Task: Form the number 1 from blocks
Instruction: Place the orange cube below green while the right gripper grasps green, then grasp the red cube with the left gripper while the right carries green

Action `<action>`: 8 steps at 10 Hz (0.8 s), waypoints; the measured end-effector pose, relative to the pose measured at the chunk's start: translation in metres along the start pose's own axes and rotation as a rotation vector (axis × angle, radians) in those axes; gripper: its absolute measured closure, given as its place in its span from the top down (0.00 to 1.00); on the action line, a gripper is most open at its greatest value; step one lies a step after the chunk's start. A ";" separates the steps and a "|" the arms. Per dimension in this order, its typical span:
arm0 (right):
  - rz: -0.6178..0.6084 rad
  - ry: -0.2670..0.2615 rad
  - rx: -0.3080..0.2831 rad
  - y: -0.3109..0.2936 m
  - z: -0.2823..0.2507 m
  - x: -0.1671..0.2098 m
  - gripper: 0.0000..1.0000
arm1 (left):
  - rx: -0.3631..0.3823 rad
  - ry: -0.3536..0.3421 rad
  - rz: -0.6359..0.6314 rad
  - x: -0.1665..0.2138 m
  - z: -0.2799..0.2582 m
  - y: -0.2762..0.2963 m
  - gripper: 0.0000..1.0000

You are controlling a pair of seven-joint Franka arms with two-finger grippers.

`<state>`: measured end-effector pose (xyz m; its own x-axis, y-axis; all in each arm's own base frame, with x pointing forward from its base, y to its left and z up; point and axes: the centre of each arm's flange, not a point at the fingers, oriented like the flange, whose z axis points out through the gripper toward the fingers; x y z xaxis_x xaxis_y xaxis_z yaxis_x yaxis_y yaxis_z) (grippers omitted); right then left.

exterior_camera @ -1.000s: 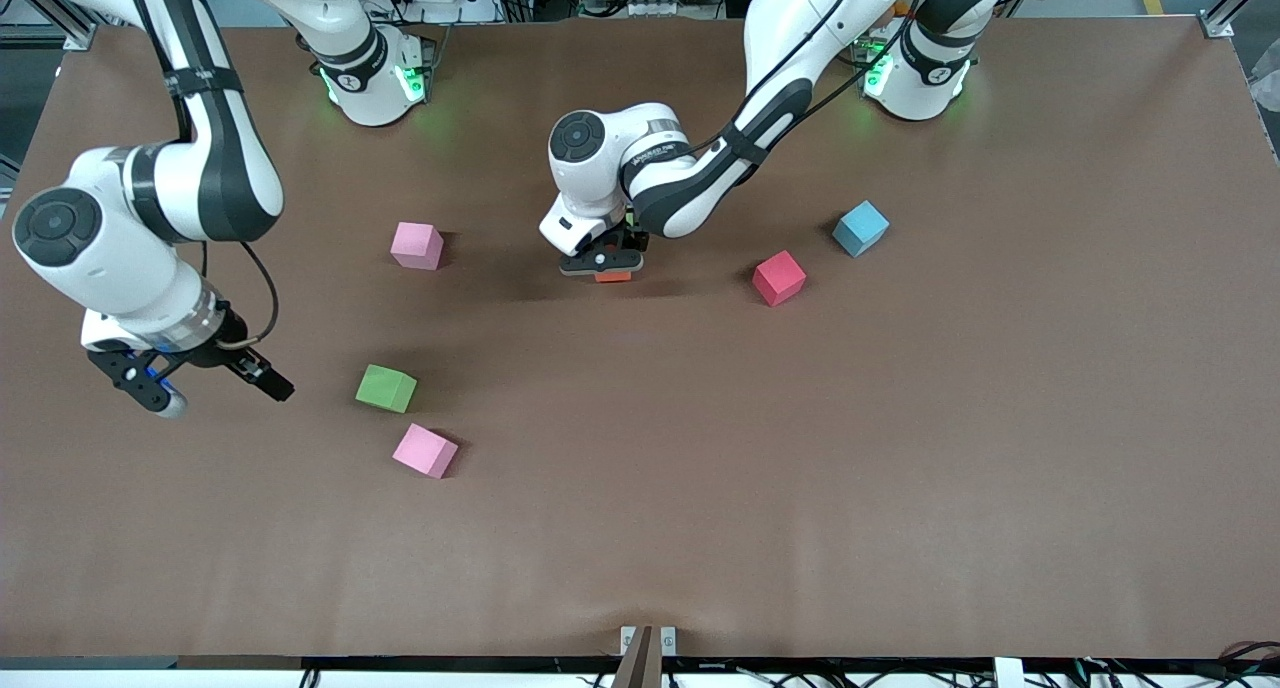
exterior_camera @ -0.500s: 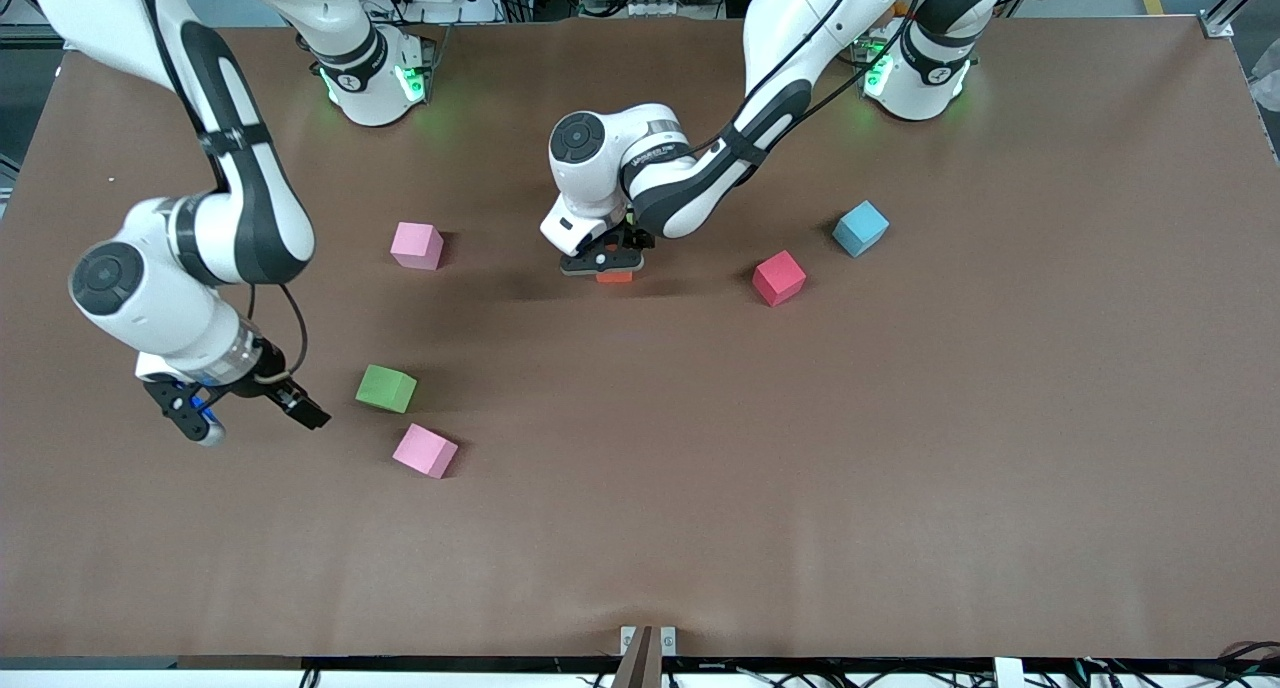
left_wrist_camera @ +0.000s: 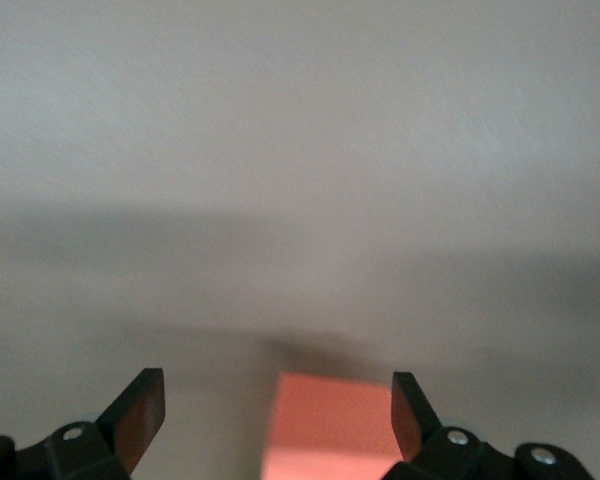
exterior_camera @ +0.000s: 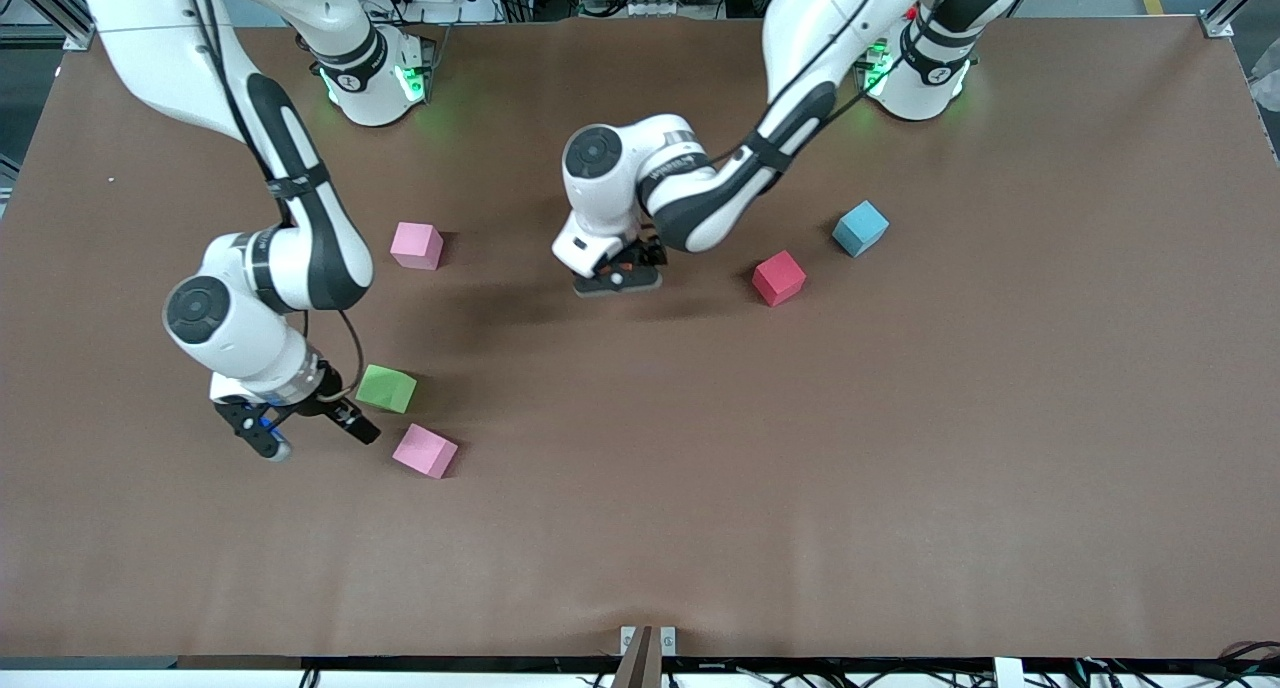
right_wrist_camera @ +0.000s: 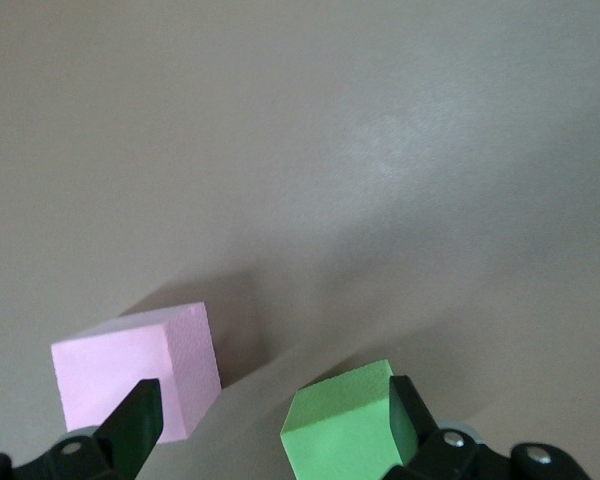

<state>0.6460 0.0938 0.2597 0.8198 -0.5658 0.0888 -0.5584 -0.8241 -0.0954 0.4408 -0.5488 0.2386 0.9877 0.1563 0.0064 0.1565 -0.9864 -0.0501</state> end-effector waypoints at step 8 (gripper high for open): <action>-0.308 -0.044 -0.035 0.017 0.027 -0.023 1.00 | 0.118 -0.026 -0.169 0.060 0.004 -0.156 1.00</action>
<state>0.6211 0.0941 0.2289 0.9554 -0.2878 0.0655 -0.2859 -0.9575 -0.0367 0.4753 -0.3849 0.2427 0.9467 0.3222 -0.0008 0.3175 -0.9335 -0.1667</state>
